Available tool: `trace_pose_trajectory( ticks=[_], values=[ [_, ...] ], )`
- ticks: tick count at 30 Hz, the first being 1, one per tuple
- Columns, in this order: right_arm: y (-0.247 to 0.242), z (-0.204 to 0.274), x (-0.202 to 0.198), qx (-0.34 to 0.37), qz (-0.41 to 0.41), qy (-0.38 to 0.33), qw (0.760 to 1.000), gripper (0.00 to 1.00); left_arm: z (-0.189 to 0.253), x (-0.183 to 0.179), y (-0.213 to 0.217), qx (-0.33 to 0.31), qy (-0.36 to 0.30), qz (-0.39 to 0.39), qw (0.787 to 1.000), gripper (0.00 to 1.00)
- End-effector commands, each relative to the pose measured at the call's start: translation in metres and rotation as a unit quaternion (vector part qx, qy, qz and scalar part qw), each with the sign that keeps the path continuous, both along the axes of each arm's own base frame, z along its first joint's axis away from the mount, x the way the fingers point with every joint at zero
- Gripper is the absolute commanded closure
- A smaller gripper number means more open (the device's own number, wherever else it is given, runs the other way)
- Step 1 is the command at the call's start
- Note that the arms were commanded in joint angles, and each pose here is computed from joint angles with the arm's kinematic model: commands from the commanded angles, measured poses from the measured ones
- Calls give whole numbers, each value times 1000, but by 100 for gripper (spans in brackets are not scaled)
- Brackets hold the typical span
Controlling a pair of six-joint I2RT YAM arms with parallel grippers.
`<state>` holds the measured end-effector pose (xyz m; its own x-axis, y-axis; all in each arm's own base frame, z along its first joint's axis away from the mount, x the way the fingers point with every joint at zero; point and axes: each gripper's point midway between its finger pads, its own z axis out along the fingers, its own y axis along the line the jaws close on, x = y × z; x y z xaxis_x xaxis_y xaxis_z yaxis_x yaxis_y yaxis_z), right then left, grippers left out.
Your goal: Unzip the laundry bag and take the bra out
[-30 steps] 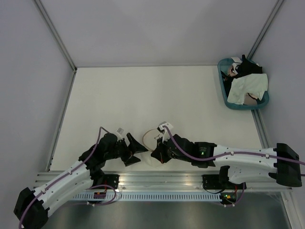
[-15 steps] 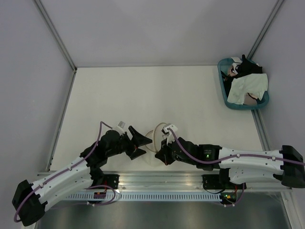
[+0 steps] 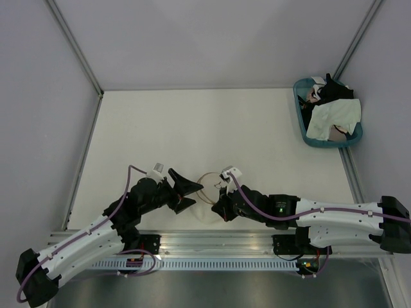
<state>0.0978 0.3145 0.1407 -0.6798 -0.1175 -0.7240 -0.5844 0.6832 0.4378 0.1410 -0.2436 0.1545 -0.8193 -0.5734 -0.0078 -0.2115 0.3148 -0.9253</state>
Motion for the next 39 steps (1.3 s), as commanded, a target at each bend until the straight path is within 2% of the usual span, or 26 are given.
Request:
trace_pose_trajectory(
  ticks=[1,5,7,10,14,15,17,18,20,21,23,24,33,39],
  values=[
    [1,3,3,5,-6,-8,1000,100,11,6,1,-20,-1,26,999,5],
    [4,7,1,13,0,-9,1000,99,5,8,0,-11,0,26,1000,4],
    [8,9,-1,19,9,-8,1000,100,-11,10,-10,4,18,15,1000,4],
    [11,6,-4,17,19,-2,1000,100,-9,14,-23,-4,16,0,1000,5],
    [13,4,-7,17,28,3,999,100,4,27,-40,-16,-14,-9,1000,12],
    [13,5,-7,18,28,3,999,99,6,28,-43,-19,-18,-12,1000,21],
    [12,4,-9,14,31,6,999,99,5,29,-49,-22,-20,-20,999,31],
    [11,4,-8,14,30,6,999,99,7,30,-50,-26,-24,-21,999,42],
    [9,2,-9,6,30,7,1000,100,6,31,-50,-25,-27,-21,999,57],
    [8,2,-8,4,27,8,1000,100,6,30,-49,-24,-28,-21,999,73],
    [4,-2,-8,-10,23,9,1000,99,4,30,-45,-22,-29,-14,999,86],
    [4,0,-7,-12,19,10,1000,100,0,30,-43,-15,-25,-10,1000,96],
    [-20,-15,-6,-92,-3,26,995,100,6,38,-22,36,-73,13,997,98],
    [-70,-19,12,-169,-96,7,981,100,-1,37,-18,107,-124,-44,986,98]
  ],
)
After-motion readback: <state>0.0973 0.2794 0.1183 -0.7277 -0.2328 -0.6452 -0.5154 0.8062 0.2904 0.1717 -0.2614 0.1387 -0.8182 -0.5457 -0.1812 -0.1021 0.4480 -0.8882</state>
